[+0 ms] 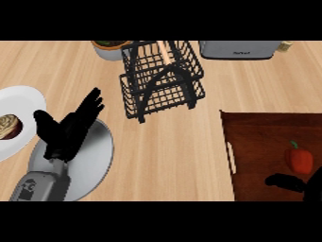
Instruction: Pick the bell pepper from the tray and place it in the tiered basket
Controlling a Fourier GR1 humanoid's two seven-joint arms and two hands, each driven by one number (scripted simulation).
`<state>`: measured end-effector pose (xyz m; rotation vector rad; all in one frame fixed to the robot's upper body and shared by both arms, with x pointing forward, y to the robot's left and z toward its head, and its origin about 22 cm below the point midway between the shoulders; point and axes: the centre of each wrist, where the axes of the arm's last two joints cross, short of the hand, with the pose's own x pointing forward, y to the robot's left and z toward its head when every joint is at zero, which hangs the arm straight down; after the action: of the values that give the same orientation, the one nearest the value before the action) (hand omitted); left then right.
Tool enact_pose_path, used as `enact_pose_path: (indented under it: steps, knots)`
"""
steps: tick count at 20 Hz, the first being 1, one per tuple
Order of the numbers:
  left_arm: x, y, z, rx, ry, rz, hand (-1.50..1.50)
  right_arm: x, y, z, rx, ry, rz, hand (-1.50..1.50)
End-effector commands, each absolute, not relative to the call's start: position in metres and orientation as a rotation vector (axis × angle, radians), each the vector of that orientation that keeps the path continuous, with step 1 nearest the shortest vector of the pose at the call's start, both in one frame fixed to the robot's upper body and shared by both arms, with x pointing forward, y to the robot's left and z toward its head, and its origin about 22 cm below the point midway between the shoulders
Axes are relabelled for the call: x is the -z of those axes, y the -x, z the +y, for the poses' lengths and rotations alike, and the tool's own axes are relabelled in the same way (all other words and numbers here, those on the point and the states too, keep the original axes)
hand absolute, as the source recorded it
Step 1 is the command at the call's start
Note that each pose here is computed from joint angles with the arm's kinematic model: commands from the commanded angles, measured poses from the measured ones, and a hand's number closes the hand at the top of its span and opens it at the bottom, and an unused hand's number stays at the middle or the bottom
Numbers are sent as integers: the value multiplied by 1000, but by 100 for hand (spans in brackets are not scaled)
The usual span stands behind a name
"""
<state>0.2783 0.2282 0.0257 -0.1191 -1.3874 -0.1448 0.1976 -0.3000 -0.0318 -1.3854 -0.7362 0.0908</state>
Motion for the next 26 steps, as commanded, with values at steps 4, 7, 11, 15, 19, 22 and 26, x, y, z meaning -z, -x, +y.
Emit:
enact_pose_path:
  steps: [4, 7, 11, 15, 19, 22, 26]
  knots:
    - [-19, -269, 222, 131, 99, -1401, 0, 61, -203, -325, -130, 1388, -716, -150]
    - [-18, -283, 228, 147, 105, -1388, 0, 54, -223, -318, -189, 1304, -758, 150]
    - [-34, -282, 225, 148, 110, -1378, 0, 72, -222, -302, -255, 1347, -830, 150]
    - [-27, -280, 234, 161, 106, -1393, 0, 73, -230, -314, -268, 1384, -831, 150]
    - [-33, -280, 229, 172, 107, -1412, 0, 66, -222, -300, -393, 1330, -901, 150]
    - [-29, -284, 221, 165, 127, -1388, 0, 58, -225, -272, -775, 1121, -954, 150]
    - [-35, -291, 227, 169, 125, -1390, 0, 40, -233, -239, -1059, 936, -1035, 150]
